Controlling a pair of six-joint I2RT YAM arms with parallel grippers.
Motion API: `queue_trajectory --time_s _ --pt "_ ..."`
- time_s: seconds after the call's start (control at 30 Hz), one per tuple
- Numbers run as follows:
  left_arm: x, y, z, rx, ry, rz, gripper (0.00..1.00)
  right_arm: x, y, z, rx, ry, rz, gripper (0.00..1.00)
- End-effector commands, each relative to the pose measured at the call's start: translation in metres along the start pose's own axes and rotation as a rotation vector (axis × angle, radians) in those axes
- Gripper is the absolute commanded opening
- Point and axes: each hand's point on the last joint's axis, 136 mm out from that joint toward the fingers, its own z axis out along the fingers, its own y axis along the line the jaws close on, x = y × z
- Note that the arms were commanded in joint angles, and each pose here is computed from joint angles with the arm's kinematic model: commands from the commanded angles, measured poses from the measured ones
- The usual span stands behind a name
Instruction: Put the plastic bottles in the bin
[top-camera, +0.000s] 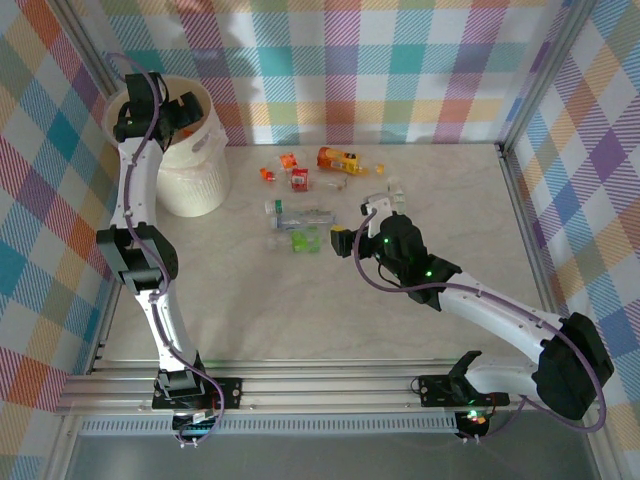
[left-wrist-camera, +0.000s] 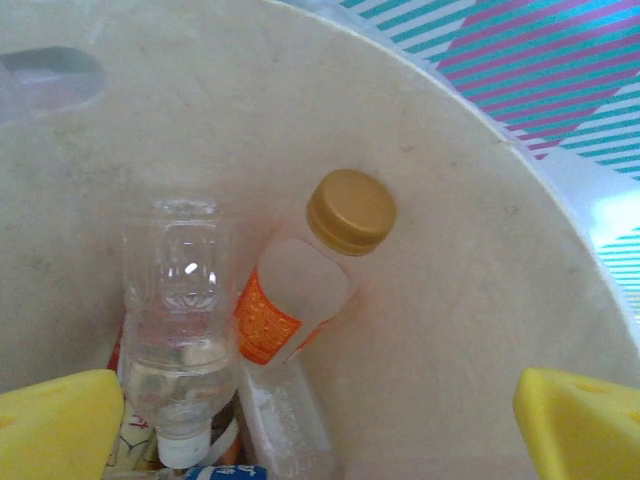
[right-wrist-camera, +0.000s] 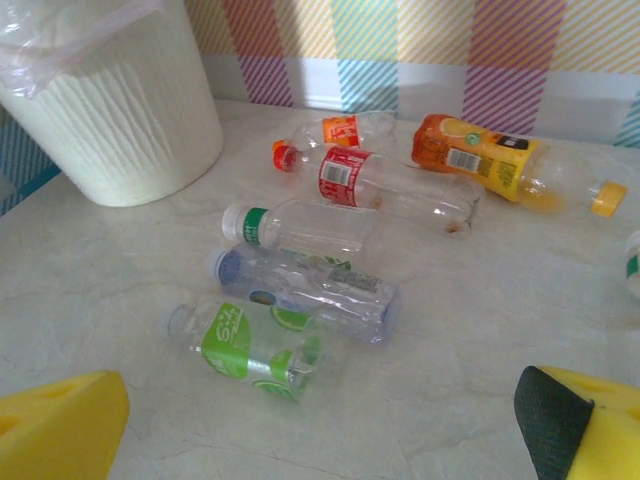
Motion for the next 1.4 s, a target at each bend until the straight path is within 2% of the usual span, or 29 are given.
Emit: queue_trajectory --time_s 0.0,0.33,0.67,0.83,1.0,1.13,1.37 --pt "-0.035 -0.021 -0.047 0.107 -0.077 -0.035 1.00 0.005 -0.016 0.002 0.088 0.010 0.067 1.00" --pt "-0.049 -0.048 -0.098 0.266 -0.147 -0.086 1.00 0.026 -0.060 0.007 0.199 0.108 0.233 1.00" --pt "-0.025 -0.075 -0.157 0.475 -0.149 -0.134 1.00 0.054 -0.113 0.014 0.324 0.270 0.225 1.00" --pt "-0.014 -0.084 -0.195 0.553 -0.161 -0.110 1.00 0.061 -0.134 0.020 0.357 0.322 0.217 1.00" --pt "0.004 -0.089 -0.234 0.616 -0.173 -0.098 1.00 0.074 -0.150 0.033 0.347 0.420 0.226 1.00" --pt "0.029 -0.099 -0.256 0.666 -0.140 -0.078 1.00 0.081 -0.157 0.047 0.337 0.485 0.202 1.00" --pt "0.084 -0.107 -0.258 0.678 -0.005 -0.079 1.00 0.092 -0.183 0.068 0.441 0.552 0.178 1.00"
